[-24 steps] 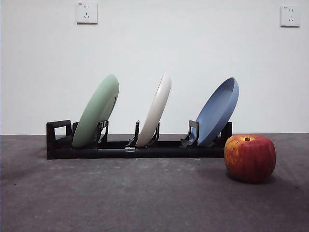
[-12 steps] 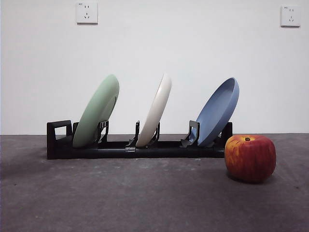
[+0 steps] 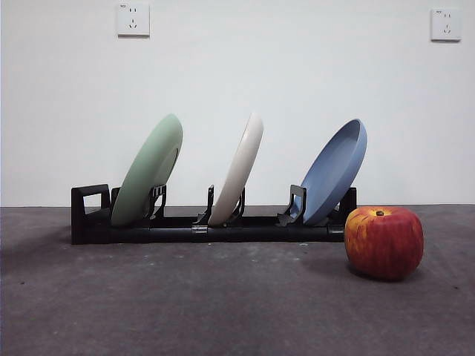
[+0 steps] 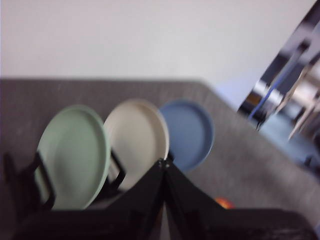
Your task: Take the green plate from the plate rack,put the plate on the table,take the apple from the table,put the apple in the plate
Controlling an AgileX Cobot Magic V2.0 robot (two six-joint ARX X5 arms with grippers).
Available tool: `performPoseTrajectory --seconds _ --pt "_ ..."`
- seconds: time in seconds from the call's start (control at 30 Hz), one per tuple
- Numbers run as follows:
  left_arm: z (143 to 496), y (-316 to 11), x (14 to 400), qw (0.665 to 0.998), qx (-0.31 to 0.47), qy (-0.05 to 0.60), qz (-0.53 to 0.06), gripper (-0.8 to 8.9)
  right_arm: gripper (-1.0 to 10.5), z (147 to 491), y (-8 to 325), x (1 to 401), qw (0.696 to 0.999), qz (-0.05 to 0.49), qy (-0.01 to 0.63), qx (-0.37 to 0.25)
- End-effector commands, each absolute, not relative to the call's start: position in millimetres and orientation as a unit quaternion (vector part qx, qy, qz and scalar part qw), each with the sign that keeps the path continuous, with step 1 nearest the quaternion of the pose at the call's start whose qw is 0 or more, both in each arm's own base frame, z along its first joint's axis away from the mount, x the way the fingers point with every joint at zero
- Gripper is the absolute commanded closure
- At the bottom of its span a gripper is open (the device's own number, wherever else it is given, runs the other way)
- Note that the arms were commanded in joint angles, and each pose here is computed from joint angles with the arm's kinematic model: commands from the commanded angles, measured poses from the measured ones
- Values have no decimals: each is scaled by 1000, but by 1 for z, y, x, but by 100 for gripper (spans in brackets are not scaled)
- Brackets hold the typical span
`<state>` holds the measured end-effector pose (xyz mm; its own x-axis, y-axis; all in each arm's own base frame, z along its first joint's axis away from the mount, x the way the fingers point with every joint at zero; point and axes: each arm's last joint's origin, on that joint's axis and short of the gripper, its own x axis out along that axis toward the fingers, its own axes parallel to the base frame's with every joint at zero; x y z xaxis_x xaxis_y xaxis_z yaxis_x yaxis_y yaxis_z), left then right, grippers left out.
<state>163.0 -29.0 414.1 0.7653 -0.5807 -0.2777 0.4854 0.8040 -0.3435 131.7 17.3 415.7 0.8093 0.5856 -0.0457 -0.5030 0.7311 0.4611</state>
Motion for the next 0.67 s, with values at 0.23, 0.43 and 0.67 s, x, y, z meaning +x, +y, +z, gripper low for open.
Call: performPoseTrajectory --seconds 0.23,0.43,0.67 --pt "441 -49 198 941 8 263 -211 819 945 472 39 183 929 279 236 54" --pt "446 -73 213 942 40 266 -198 812 796 474 61 215 915 258 310 8" --pt "442 -92 229 941 27 258 -219 281 285 466 68 235 904 259 339 10"
